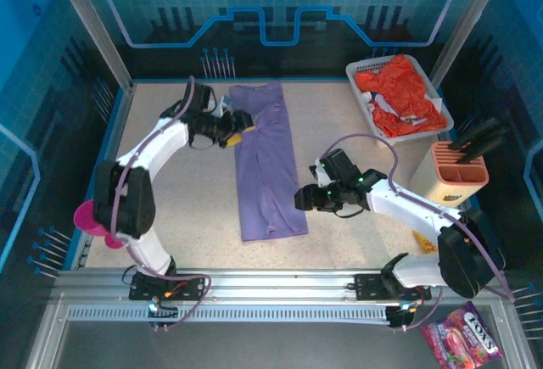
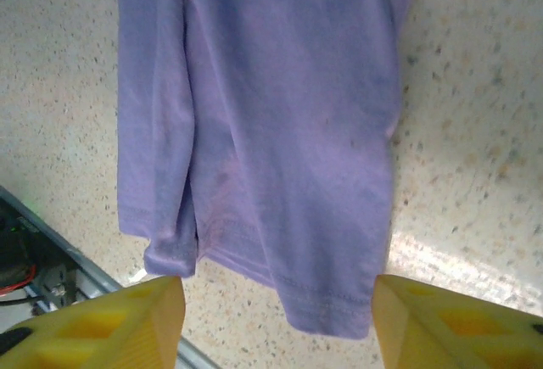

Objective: Fold and stack the t-shirts

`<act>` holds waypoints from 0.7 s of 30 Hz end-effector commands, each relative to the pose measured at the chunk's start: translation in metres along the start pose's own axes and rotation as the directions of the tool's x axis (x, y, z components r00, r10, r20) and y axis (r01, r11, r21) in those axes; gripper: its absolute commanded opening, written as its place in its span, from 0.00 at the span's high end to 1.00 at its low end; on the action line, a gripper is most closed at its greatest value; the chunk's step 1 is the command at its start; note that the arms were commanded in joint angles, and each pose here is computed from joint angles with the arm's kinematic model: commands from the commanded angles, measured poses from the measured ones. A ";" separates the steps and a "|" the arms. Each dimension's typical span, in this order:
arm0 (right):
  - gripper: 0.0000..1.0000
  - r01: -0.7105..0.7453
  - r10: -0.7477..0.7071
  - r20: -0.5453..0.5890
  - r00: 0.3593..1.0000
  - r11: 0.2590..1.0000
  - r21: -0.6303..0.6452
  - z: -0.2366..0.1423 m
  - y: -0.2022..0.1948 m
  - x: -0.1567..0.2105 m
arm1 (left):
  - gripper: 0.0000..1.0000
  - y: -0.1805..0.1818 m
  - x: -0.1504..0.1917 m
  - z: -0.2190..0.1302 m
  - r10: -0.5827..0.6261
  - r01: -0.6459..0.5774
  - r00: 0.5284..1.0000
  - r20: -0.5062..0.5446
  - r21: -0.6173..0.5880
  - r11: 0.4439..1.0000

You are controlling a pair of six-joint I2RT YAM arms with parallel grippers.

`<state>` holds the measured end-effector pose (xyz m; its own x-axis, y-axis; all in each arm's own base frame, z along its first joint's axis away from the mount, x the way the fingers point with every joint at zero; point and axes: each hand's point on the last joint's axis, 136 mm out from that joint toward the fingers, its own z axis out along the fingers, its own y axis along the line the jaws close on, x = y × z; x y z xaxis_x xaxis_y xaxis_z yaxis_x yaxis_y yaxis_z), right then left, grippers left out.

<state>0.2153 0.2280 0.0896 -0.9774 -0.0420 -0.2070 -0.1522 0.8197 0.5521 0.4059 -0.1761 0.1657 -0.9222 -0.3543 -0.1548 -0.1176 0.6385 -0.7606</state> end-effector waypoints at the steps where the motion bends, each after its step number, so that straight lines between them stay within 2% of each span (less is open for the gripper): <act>1: 0.41 -0.055 0.054 -0.078 0.996 0.998 -0.018 0.003 -0.006 0.020 | 0.30 0.040 0.050 0.002 -0.064 0.061 0.997 -0.052 -0.065 0.996; 5: 0.42 -0.106 0.108 -0.137 0.985 0.994 0.017 0.011 -0.021 0.038 | 0.35 0.076 0.107 -0.013 -0.107 0.096 0.992 -0.067 -0.143 0.985; 12: 0.44 -0.194 0.185 -0.197 0.963 0.981 -0.027 0.029 -0.026 0.057 | 0.46 0.091 0.182 -0.035 -0.169 0.151 0.979 -0.117 -0.149 0.977; 16: 0.46 -0.211 0.204 -0.198 0.959 0.977 -0.017 0.033 -0.030 0.058 | 0.46 0.104 0.211 -0.029 -0.198 0.173 0.970 -0.143 -0.171 0.970; 21: 0.47 -0.238 0.229 -0.199 0.953 0.971 -0.020 0.038 -0.032 0.061 | 0.47 0.120 0.227 -0.011 -0.227 0.191 0.960 -0.163 -0.210 0.959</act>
<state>0.1693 0.2201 0.0339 -0.9987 0.0093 0.0510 0.0376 0.8072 0.5891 0.1790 -0.1698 0.0579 -0.9399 -0.3285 0.0928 -0.3082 0.6997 -0.6445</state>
